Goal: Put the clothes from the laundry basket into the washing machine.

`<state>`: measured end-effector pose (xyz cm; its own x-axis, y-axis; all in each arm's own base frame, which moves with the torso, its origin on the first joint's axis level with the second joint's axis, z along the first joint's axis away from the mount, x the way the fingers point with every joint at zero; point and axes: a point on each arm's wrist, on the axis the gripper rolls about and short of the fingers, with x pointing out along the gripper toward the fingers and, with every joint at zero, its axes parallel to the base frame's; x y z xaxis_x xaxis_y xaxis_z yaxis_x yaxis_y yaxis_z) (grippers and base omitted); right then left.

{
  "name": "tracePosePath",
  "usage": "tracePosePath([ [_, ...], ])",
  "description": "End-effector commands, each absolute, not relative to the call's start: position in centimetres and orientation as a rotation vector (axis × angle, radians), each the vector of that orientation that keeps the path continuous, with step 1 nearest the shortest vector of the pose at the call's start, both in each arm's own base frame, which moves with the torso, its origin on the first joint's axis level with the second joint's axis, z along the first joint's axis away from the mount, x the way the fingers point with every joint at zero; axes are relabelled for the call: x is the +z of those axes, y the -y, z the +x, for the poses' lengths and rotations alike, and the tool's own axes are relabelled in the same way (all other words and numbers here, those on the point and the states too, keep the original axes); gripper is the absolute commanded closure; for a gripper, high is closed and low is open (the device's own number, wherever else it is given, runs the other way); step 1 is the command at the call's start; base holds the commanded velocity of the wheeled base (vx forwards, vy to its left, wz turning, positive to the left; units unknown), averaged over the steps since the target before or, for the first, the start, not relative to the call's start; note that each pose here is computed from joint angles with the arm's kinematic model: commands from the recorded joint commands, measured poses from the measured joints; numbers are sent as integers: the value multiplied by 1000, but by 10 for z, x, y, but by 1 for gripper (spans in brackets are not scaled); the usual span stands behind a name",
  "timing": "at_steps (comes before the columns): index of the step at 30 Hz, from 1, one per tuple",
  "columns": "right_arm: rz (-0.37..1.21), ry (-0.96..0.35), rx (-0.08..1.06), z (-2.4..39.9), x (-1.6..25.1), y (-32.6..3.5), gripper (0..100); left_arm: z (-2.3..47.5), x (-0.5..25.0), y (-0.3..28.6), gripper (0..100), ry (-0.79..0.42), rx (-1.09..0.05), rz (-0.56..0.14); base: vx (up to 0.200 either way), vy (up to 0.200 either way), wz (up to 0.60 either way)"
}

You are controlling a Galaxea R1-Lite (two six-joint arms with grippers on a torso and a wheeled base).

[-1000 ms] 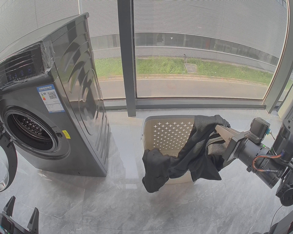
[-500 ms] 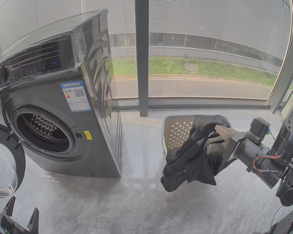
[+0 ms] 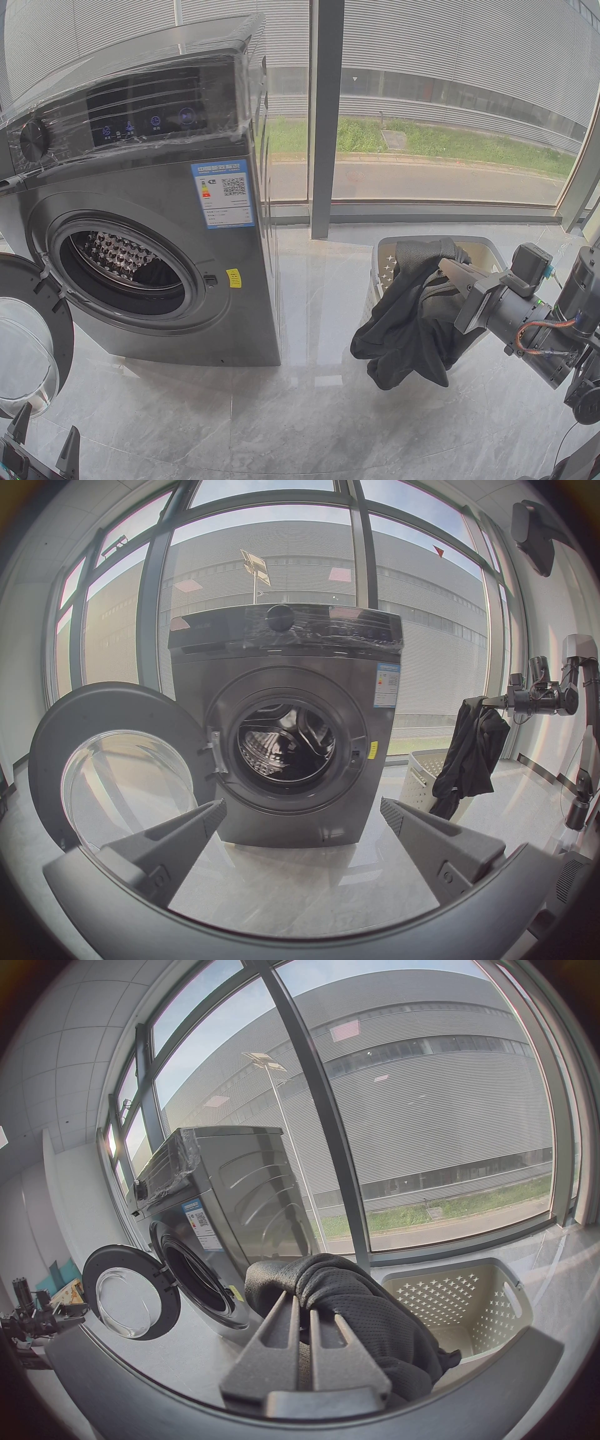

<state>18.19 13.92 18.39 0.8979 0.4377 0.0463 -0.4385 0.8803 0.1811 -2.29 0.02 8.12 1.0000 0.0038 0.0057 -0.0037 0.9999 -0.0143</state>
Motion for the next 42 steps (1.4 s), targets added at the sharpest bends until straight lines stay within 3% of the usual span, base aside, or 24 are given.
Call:
tracePosePath([
  [1, 189, 2, 460, 182, 184, -140, 100, -23, 77, 0, 0, 8, 5, -14, 0, 0, 0],
  [6, 186, -3, 461, 182, 182, -140, 100, -23, 77, 0, 0, 8, 5, -14, 0, 0, 0],
  [12, 185, -6, 460, 181, 181, -140, 100, -23, 77, 0, 0, 8, 5, -14, -200, 0, 0],
  [24, 184, -11, 462, 181, 181, -140, 100, -23, 77, 0, 0, 8, 5, -14, 0, 0, 0],
  [42, 183, -14, 463, 180, 180, -139, 100, -23, 77, 0, 0, 8, 5, -15, 0, 200, 0],
])
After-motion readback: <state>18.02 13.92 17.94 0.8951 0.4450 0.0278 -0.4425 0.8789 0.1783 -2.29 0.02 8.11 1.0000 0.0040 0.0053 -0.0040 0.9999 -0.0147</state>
